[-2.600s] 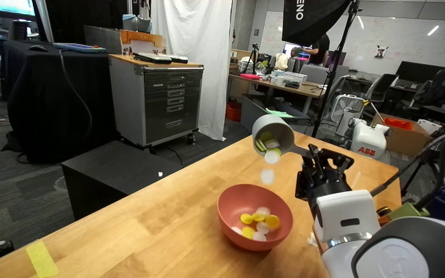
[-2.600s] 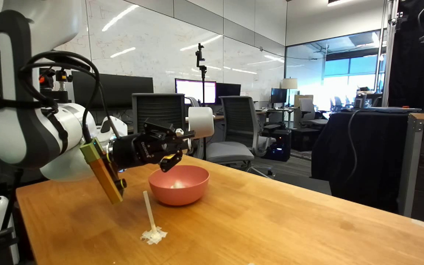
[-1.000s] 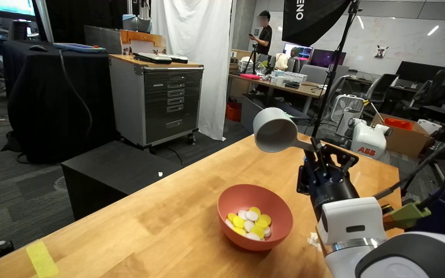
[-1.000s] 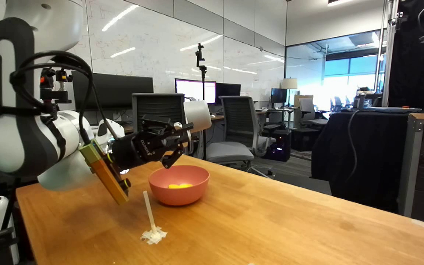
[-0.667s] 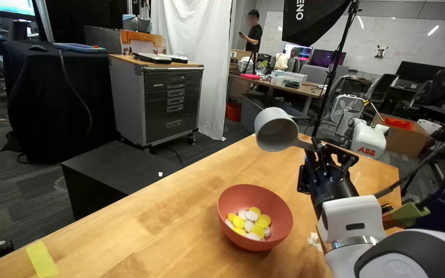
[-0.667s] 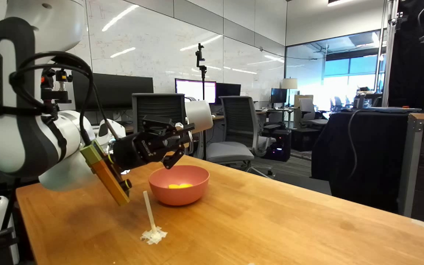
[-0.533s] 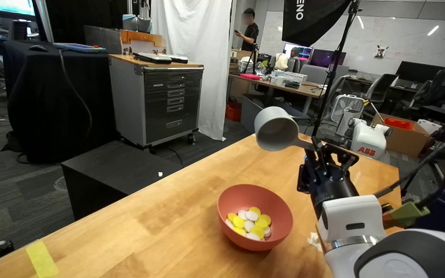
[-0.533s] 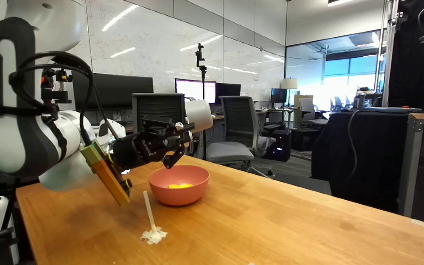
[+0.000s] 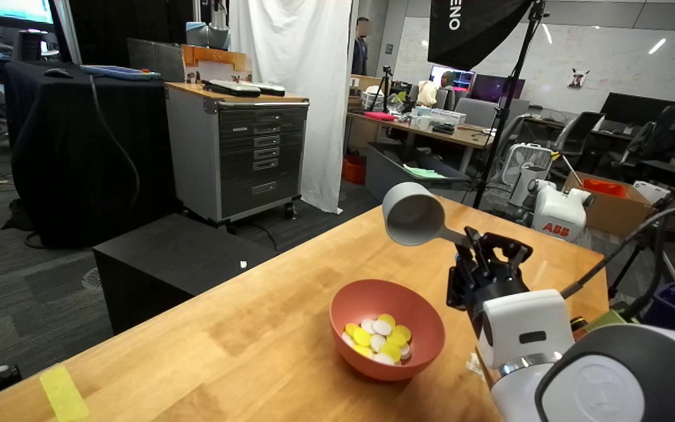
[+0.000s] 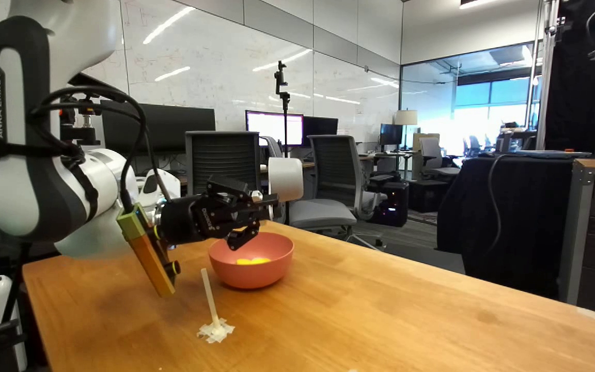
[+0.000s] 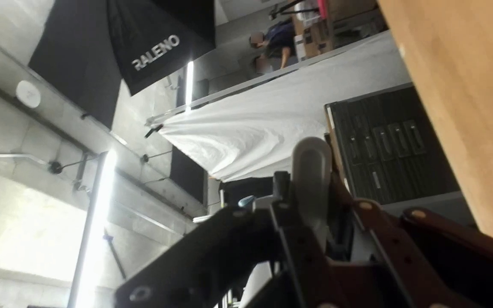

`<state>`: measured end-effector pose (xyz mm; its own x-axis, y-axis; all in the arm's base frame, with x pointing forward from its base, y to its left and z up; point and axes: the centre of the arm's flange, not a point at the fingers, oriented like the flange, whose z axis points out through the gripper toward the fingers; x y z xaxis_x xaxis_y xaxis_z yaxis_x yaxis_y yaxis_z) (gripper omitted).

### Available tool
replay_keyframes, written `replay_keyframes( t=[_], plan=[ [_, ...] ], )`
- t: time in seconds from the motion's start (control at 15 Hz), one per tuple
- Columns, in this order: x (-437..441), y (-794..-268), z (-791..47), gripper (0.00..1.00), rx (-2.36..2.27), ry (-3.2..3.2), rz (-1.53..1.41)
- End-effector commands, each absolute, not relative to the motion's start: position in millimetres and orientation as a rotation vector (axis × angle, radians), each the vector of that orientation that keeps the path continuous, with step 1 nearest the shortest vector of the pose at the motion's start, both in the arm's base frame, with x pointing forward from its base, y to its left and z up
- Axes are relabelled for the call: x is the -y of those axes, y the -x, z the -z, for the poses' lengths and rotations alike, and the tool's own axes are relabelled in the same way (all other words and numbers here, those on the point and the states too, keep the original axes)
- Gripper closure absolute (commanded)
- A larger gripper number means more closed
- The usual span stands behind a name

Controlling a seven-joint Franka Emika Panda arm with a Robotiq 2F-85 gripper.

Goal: Pour the contents of the cup into the bowl

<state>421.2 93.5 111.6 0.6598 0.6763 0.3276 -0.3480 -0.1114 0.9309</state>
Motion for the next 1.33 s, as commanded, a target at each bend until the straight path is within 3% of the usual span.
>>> replay_keyframes(
  t=[0.0, 0.8, 1.27],
  plan=[
    [-95, -423, -143, 0.88, -0.244, -1.650, -0.836],
    [-57, -441, -241, 0.88, -0.041, -2.278, -0.555],
    [35, -469, -304, 0.88, 0.188, -2.634, -0.288]
  ],
)
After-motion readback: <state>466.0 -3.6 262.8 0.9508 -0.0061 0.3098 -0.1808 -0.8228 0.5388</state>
